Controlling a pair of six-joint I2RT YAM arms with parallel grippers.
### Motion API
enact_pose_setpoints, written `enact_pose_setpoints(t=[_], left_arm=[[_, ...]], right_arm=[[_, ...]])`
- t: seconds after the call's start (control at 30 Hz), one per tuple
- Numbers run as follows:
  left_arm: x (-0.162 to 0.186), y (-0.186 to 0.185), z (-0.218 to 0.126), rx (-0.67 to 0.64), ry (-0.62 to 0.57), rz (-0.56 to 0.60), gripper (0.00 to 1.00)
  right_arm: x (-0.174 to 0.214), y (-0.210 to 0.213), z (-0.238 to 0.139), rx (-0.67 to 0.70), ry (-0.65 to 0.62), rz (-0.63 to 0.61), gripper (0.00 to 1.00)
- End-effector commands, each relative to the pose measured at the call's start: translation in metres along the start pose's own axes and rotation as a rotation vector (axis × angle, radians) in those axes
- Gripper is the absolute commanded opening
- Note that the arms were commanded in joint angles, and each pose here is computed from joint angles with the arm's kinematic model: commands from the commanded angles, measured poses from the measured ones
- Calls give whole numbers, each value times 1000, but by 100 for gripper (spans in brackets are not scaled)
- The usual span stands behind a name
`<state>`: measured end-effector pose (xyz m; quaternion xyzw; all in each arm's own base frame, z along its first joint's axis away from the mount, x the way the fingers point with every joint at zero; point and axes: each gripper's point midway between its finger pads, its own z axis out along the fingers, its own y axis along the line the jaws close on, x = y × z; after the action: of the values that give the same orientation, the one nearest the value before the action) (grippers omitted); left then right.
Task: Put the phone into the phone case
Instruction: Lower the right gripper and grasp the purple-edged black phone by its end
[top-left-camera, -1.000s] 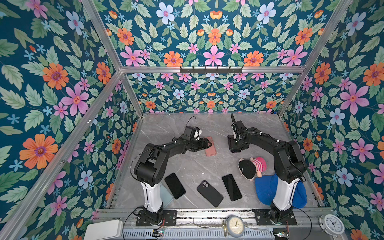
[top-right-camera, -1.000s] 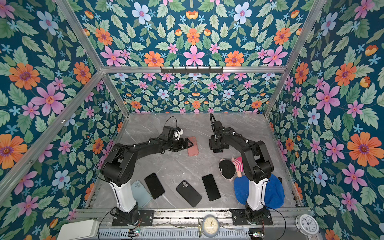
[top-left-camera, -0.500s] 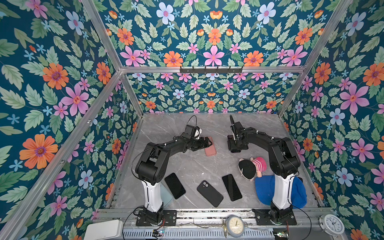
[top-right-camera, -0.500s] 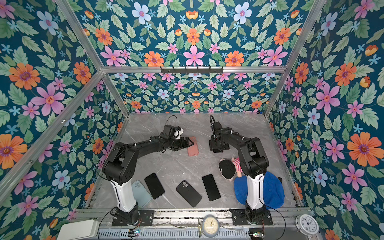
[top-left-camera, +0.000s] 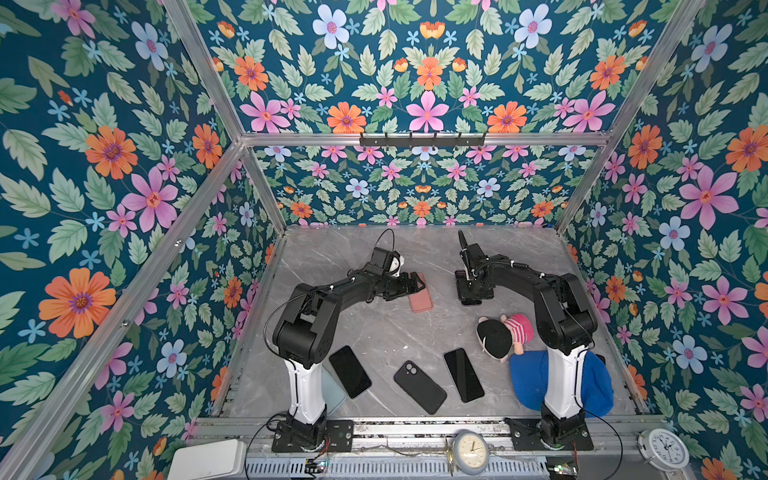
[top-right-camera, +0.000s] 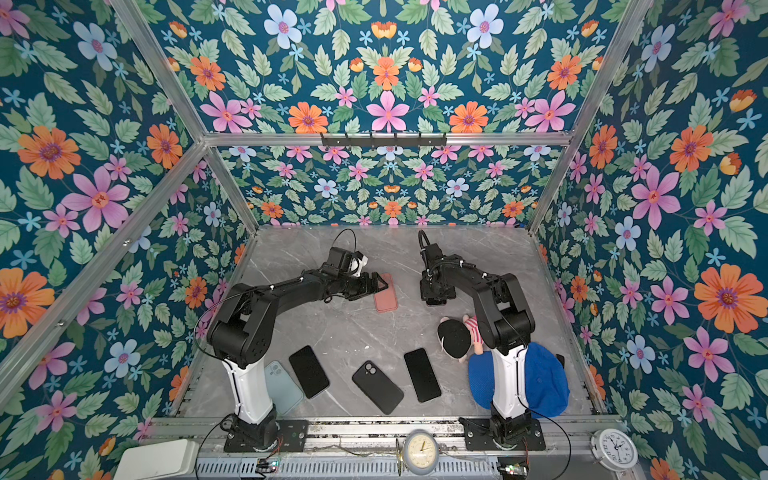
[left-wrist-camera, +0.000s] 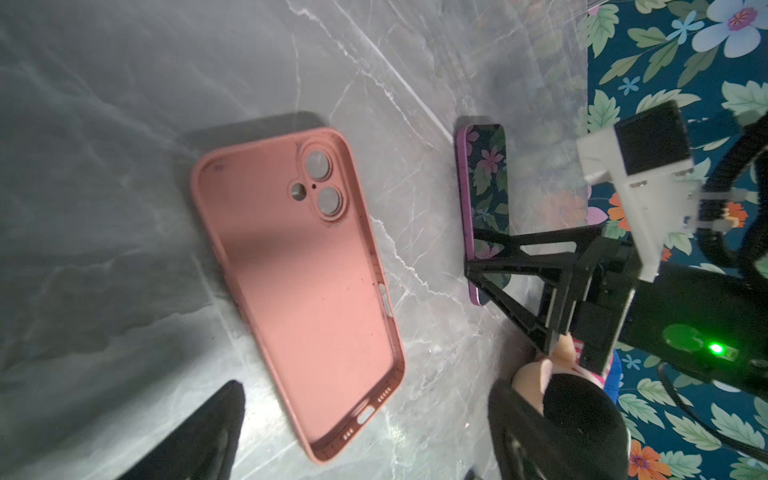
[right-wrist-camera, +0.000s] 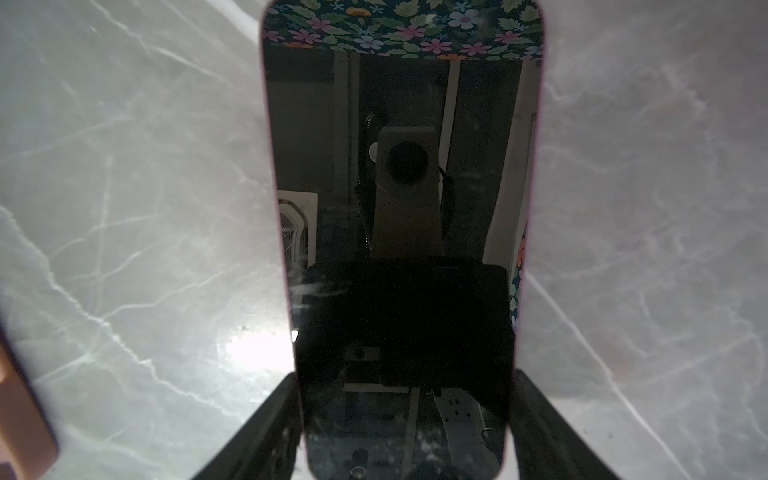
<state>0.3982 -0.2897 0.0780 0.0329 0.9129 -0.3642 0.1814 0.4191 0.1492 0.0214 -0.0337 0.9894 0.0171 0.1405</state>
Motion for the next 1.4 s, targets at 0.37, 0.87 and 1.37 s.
enact_pose_setpoints(t=[0.37,0.87,1.37], left_arm=[[-33,-2,-20,59,-43,-17,91],[-65,-43,31,204,-3,-7,79],[-54,-58,69,267,69,32,65]], right_arm=[[-10,49,-11,-225,-78,-46,49],[1,71,-29,-358,-133,-73,47],[0,79,-43,-404,-169,-84,46]])
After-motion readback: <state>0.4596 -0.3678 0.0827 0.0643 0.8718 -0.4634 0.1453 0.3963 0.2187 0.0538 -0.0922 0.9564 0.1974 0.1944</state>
